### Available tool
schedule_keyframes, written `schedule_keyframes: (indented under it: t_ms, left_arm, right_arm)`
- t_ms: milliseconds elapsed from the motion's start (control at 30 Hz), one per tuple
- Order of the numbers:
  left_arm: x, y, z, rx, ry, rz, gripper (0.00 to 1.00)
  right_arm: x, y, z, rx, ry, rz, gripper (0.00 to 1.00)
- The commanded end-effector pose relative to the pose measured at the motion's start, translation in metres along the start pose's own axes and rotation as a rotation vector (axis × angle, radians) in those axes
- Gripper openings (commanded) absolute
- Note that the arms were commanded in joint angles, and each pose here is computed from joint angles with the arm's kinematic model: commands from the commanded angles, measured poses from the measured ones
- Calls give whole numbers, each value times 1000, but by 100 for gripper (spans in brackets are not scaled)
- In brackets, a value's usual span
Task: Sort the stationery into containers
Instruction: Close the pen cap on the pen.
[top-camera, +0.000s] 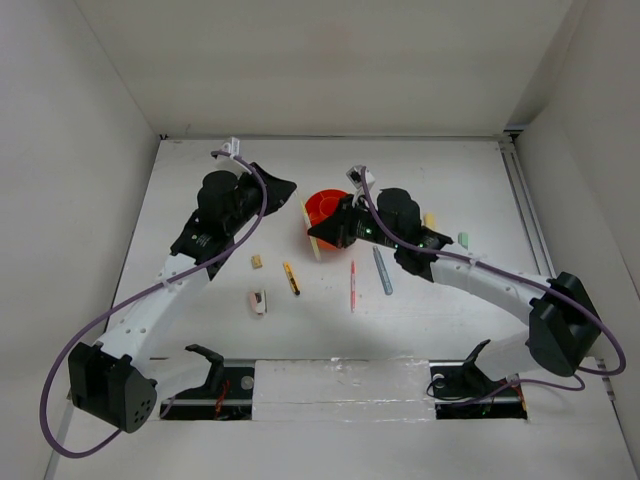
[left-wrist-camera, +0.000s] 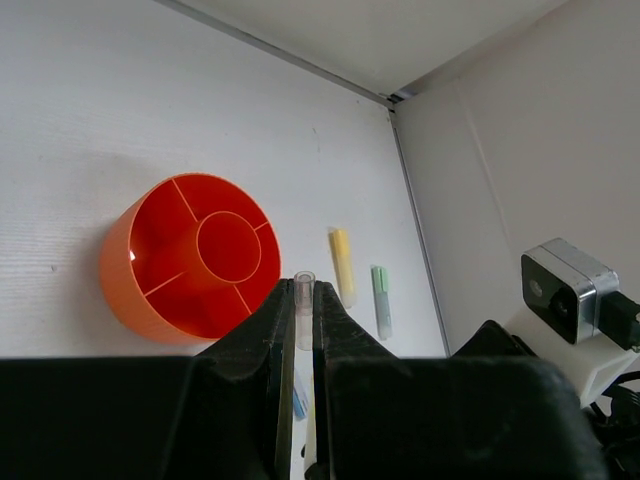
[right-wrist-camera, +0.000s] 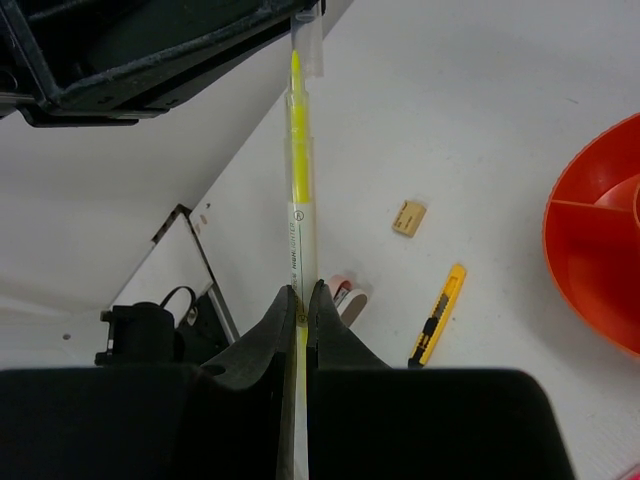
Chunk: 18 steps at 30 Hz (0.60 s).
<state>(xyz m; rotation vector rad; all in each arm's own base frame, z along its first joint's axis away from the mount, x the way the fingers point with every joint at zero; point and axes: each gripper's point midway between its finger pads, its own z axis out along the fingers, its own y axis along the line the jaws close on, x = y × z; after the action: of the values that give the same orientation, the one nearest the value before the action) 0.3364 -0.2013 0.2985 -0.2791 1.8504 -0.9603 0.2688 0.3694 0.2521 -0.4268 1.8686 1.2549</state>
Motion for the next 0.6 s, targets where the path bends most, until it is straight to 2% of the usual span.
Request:
schedule_keyframes:
  t_ms: [0,567]
  left_arm:
    - [-9,-12,-4,55,-29,14,0]
    - [-23,-10,-8,19,-93,-5,0]
  right_arm:
    - [-34,19,3,-58,-90,-35,0]
    - [-22,15,1,-53,-67,-28,0]
